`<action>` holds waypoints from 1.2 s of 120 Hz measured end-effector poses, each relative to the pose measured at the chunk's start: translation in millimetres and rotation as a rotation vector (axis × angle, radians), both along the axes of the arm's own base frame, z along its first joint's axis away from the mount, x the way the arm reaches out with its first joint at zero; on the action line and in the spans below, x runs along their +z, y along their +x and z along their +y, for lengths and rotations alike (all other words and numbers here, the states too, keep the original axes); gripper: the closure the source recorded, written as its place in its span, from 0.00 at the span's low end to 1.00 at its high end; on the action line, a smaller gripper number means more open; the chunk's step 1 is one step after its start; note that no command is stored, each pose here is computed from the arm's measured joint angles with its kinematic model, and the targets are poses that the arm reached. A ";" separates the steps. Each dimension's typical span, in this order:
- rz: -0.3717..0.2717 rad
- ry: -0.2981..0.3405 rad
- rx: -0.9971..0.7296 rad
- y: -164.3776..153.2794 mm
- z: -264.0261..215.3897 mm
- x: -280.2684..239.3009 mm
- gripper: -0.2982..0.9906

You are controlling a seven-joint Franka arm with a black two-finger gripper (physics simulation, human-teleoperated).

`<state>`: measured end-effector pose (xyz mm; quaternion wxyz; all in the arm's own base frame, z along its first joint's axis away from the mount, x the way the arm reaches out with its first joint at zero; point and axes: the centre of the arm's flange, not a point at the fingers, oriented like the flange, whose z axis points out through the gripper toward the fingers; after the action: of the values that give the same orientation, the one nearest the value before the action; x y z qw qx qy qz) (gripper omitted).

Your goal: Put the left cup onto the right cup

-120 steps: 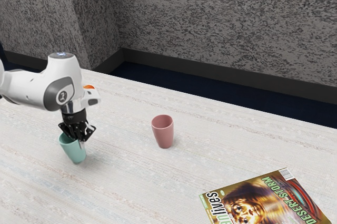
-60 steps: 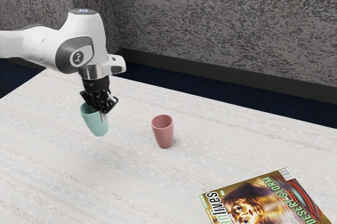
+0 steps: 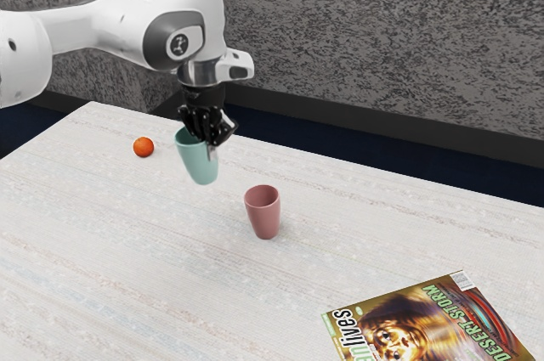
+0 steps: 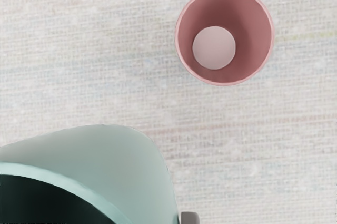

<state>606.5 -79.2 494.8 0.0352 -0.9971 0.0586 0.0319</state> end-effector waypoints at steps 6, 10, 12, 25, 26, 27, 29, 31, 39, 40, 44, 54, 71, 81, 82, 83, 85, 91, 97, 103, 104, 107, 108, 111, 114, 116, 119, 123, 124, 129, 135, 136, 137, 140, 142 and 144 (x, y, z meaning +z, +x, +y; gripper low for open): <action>0.003 -0.001 -0.007 8.6 -4.4 -3.1 0.84; 0.005 -0.003 -0.015 14.7 -9.4 -6.3 0.84; 0.005 -0.005 -0.021 17.7 -13.0 -7.5 0.84; 0.005 -0.015 -0.055 31.8 -33.6 -13.9 0.84; 0.006 -0.015 -0.057 32.6 -35.1 -14.6 0.84; 0.006 -0.015 -0.060 33.3 -36.5 -15.2 0.84; 0.006 -0.016 -0.064 34.7 -39.3 -15.9 0.84; 0.005 -0.017 -0.067 36.4 -41.6 -16.7 0.84; 0.007 -0.019 -0.079 40.5 -49.1 -20.1 0.84; 0.007 -0.019 -0.080 40.7 -49.9 -20.6 0.84; 0.010 -0.020 -0.087 42.5 -54.2 -23.6 0.84; 0.013 -0.021 -0.096 48.9 -61.2 -30.9 0.84; 0.018 -0.024 -0.105 58.9 -68.8 -43.9 0.84; 0.023 -0.025 -0.108 64.3 -71.7 -52.8 0.84; 0.023 -0.025 -0.108 64.6 -71.8 -53.6 0.84; 0.024 -0.025 -0.108 64.9 -72.0 -54.3 0.84; 0.025 -0.025 -0.108 65.5 -72.0 -55.8 0.84; 0.030 -0.024 -0.108 66.8 -72.0 -60.9 0.84; 0.035 -0.023 -0.107 67.9 -71.5 -65.0 0.84; 0.037 -0.022 -0.106 68.6 -70.7 -67.6 0.84; 0.038 -0.022 -0.105 68.8 -70.4 -68.1 0.84; 0.039 -0.021 -0.104 69.2 -69.8 -69.6 0.84; 0.040 -0.021 -0.104 69.3 -69.7 -70.2 0.84; 0.041 -0.020 -0.103 69.7 -69.2 -71.7 0.84; 0.042 -0.019 -0.103 70.0 -68.6 -72.6 0.84; 0.043 -0.018 -0.102 70.2 -68.0 -73.0 0.84; 0.042 -0.017 -0.101 70.5 -67.3 -73.2 0.84; 0.040 -0.016 -0.101 71.1 -66.8 -73.3 0.84; 0.040 -0.016 -0.101 71.3 -66.8 -73.5 0.84; 0.040 -0.016 -0.101 72.6 -66.7 -75.6 0.84; 0.040 -0.015 -0.101 74.3 -66.8 -78.5 0.84; 0.040 -0.015 -0.101 74.6 -66.8 -79.1 0.84; 0.041 -0.015 -0.101 74.8 -66.9 -79.8 0.84; 0.043 -0.015 -0.101 75.4 -67.0 -82.2 0.84; 0.044 -0.015 -0.101 75.8 -67.0 -83.7 0.84; 0.044 -0.015 -0.101 76.2 -67.1 -85.0 0.84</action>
<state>682.7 -146.3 409.8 0.0283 -0.9922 0.1099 0.0517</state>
